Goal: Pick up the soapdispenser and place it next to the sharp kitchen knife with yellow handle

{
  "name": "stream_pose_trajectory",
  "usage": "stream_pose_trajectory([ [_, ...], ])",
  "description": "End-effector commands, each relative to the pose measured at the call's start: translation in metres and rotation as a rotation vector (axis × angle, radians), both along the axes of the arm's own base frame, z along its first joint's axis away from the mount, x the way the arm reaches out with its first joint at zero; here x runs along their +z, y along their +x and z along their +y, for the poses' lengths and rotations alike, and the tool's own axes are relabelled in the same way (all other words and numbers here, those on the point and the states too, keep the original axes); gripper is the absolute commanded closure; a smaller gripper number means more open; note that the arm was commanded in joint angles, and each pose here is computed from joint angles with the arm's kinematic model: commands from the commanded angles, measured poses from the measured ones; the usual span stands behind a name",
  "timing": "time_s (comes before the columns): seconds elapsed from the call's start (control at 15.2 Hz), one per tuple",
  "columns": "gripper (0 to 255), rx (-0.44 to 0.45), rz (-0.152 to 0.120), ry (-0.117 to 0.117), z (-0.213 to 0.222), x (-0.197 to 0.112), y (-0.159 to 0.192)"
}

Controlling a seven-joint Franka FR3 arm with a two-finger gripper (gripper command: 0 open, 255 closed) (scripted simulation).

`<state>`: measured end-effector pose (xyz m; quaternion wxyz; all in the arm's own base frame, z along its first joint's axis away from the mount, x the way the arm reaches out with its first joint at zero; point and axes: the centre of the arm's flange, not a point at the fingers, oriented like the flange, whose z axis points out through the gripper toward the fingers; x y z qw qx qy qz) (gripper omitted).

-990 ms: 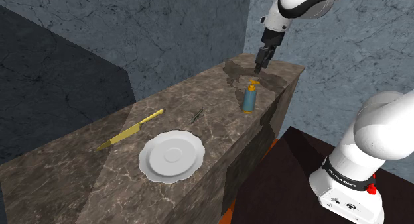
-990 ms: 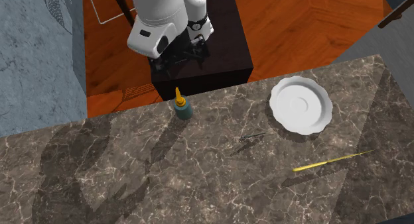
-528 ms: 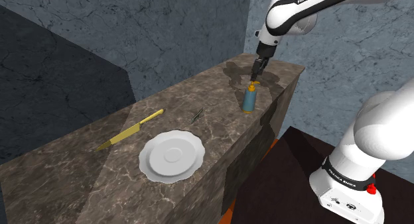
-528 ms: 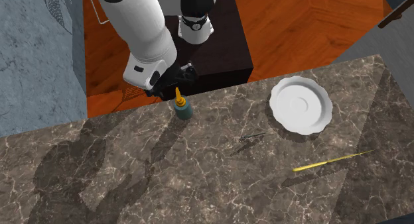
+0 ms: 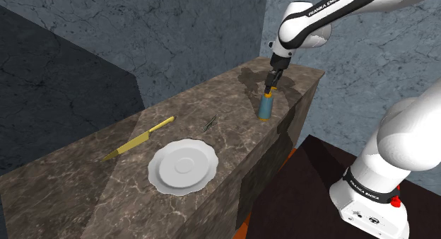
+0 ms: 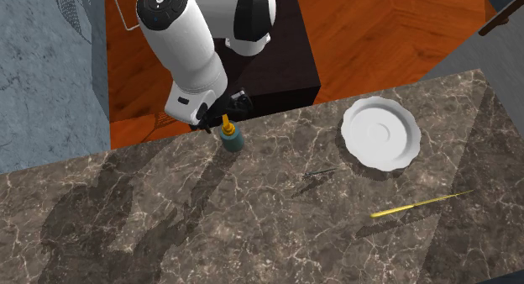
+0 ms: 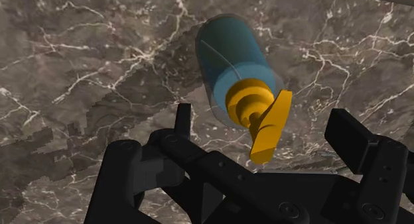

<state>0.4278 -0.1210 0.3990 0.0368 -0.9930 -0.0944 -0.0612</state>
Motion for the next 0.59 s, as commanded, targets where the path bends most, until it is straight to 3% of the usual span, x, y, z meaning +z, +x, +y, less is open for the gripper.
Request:
stream_pose_trajectory([
  [0.0, 0, 0.000, 0.000, 0.000, 0.0002, -0.0013, -0.0001],
  [0.26, 0, 0.000, 0.000, 0.000, 0.0002, -0.0013, -0.0001],
  [0.33, 255, 0.000, 0.000, 0.000, 0.0002, -0.0013, -0.0001],
  [0.53, 255, 0.000, 0.000, 0.000, 0.0002, -0.0013, -0.0001],
])
